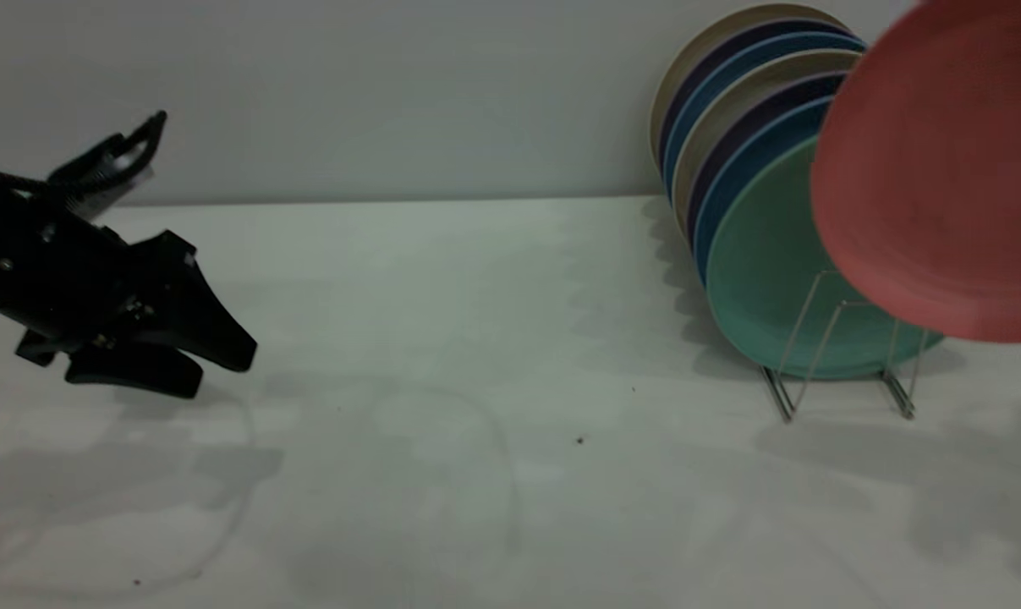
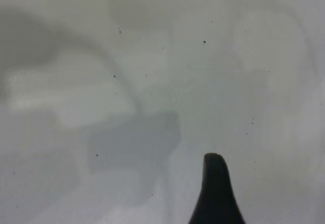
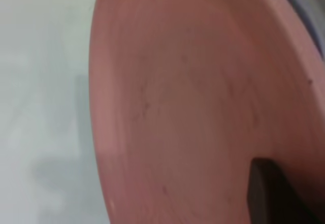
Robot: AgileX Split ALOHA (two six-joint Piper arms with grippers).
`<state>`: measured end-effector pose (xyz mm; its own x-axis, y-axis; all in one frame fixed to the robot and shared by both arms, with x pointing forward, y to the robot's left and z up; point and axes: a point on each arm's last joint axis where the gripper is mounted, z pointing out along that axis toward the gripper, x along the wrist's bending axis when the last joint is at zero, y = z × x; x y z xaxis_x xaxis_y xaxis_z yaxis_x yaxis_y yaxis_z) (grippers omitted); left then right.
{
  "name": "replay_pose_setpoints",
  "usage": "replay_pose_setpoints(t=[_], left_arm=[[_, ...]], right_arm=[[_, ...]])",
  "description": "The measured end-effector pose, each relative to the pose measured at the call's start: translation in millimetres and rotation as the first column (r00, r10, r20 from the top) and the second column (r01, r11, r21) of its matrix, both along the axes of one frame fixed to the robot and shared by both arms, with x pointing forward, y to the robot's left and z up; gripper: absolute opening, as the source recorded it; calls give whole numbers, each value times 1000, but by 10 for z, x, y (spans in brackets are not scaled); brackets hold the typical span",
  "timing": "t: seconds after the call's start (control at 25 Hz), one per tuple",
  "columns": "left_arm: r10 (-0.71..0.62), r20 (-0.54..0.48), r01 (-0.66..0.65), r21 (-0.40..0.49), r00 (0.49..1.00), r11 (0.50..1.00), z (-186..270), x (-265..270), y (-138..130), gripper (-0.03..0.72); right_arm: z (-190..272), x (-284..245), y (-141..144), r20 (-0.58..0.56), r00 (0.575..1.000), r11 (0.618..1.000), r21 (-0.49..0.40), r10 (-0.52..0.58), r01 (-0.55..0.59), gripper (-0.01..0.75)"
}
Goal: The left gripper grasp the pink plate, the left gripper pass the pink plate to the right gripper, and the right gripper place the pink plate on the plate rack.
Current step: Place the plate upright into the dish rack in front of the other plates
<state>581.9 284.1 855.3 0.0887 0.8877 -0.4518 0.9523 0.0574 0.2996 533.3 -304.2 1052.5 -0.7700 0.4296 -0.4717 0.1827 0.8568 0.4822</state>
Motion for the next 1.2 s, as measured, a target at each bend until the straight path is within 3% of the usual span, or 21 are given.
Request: replay_pose_setpoints(t=[1.2], left_arm=[[16, 3, -16, 0, 1000, 1000, 1, 9, 4, 568]], right_arm=[[-36, 824, -39, -1, 982, 979, -81, 190, -189, 95]])
